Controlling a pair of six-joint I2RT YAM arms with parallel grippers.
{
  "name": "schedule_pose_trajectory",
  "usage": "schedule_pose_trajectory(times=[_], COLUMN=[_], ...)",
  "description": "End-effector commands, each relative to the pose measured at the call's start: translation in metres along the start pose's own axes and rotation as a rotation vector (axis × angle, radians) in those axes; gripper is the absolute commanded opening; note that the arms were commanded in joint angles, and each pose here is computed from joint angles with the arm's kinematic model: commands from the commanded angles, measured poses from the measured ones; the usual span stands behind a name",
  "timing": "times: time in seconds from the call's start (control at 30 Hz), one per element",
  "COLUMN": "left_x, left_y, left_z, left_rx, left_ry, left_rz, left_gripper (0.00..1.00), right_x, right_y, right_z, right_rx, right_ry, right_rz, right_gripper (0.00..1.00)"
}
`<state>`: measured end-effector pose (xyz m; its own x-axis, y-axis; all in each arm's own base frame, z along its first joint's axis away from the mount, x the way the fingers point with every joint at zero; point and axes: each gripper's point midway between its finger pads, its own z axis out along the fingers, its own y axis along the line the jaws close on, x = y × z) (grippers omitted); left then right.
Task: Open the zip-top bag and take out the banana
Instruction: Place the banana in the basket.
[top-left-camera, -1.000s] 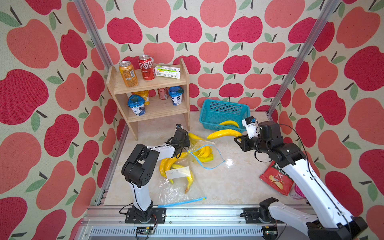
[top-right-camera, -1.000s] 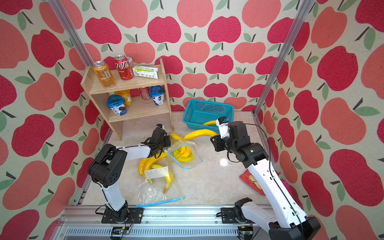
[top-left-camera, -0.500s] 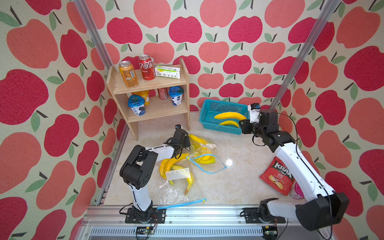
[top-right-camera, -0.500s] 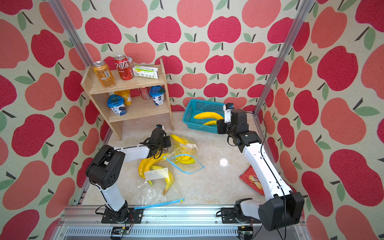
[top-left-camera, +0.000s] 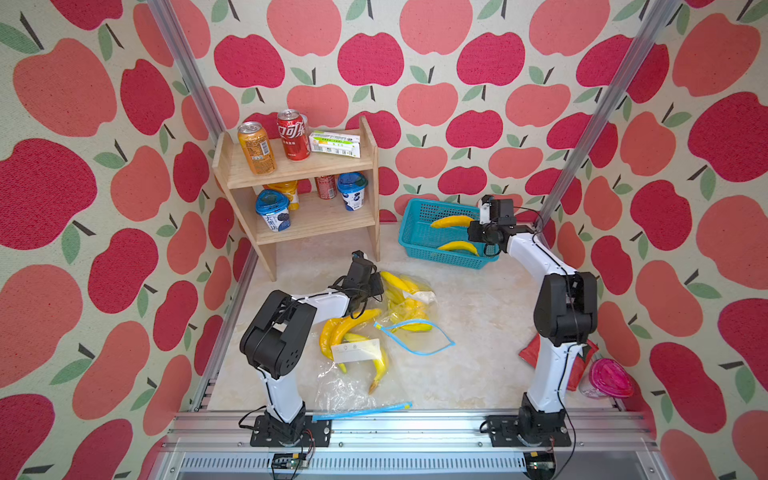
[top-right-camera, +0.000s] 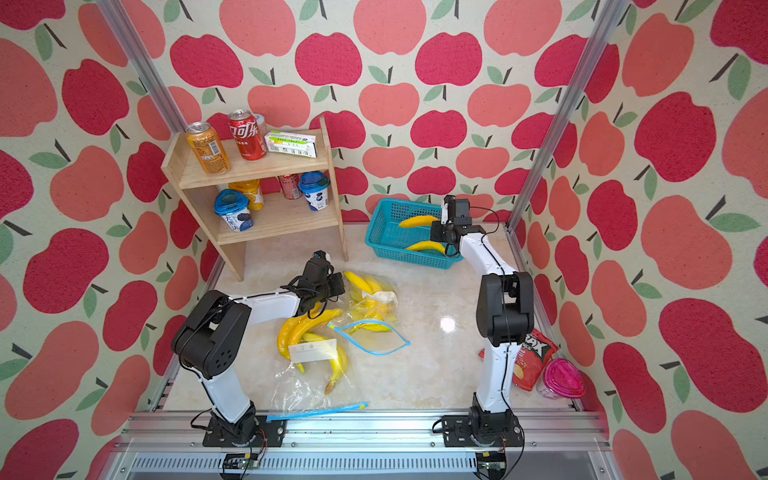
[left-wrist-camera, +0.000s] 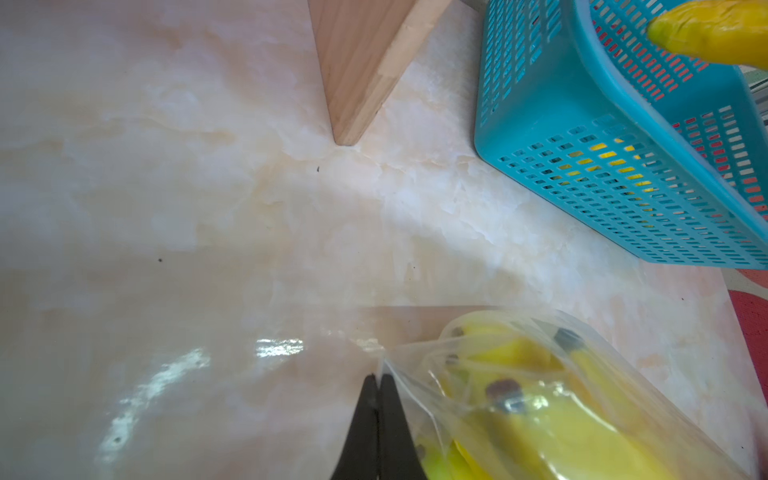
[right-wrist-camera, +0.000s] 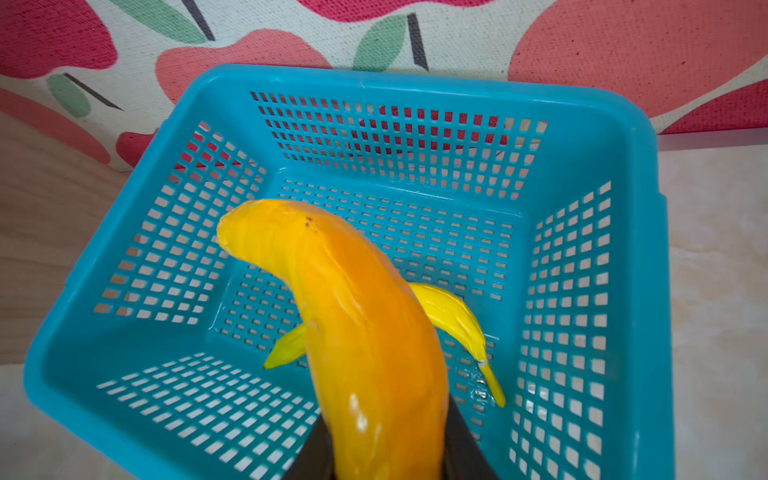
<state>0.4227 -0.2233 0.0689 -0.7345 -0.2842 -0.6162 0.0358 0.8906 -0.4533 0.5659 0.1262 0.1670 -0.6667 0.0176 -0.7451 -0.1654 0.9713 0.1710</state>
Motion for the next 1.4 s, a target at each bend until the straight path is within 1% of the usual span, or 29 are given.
schedule_pose_trajectory(times=[0.0,0.13,0.23,0.3,0.37,0.43,0.53,0.6,0.73,0.77,0.87,0.9,1.07,1.23,1.37], left_x=[0.011,0.012,0.011,0.011,0.01,0.011,0.012,0.012,0.013,0.013,0.012,0.012,0.012,0.012,0.013], left_y=[0.002,0.003,0.003,0.003,0.003,0.003,0.002,0.002,0.003,0.003,0.003,0.003,0.002,0.0,-0.001], left_z=[-0.006,-0.004,-0.006,-0.008,-0.008,-0.006,-0.006,-0.007,-0.008,-0.008,-0.01,-0.01,-0.012,-0.014,-0.013], left_rx=[0.0,-0.008,-0.007,-0.005,-0.004,-0.002,0.001,0.001,-0.001,-0.001,0.001,0.001,0.003,0.007,0.012], left_ry=[0.032,0.037,0.03,0.029,0.027,0.031,0.033,0.031,0.03,0.03,0.027,0.025,0.024,0.023,0.024], left_rz=[-0.012,-0.011,-0.009,-0.011,-0.011,-0.013,-0.015,-0.017,-0.017,-0.015,-0.014,-0.014,-0.013,-0.014,-0.018], left_gripper=[0.0,0.0,0.0,0.0,0.0,0.0,0.0,0.0,0.0,0.0,0.0,0.0,0.0,0.0,0.0], right_x=[-0.029,-0.007,0.008,0.015,0.02,0.025,0.036,0.044,0.055,0.055,0.063,0.065,0.067,0.061,0.055], right_y=[0.004,-0.01,-0.017,-0.023,-0.028,-0.033,-0.04,-0.044,-0.054,-0.056,-0.06,-0.062,-0.072,-0.079,-0.082], right_z=[-0.001,0.032,0.043,0.044,0.042,0.039,0.036,0.034,0.029,0.027,0.021,0.019,0.007,-0.012,-0.028], right_rx=[-0.015,0.004,0.029,0.05,0.053,0.06,0.069,0.074,0.082,0.087,0.092,0.096,0.121,0.141,0.161], right_ry=[-0.056,0.079,0.143,0.161,0.174,0.189,0.219,0.237,0.262,0.262,0.277,0.279,0.274,0.245,0.229], right_rz=[-0.026,-0.002,-0.001,0.001,0.016,0.028,0.039,0.043,0.059,0.062,0.065,0.063,0.059,0.059,0.032], right_gripper=[0.09,0.1,0.13,0.16,0.2,0.27,0.32,0.32,0.37,0.39,0.55,0.58,0.59,0.6,0.6])
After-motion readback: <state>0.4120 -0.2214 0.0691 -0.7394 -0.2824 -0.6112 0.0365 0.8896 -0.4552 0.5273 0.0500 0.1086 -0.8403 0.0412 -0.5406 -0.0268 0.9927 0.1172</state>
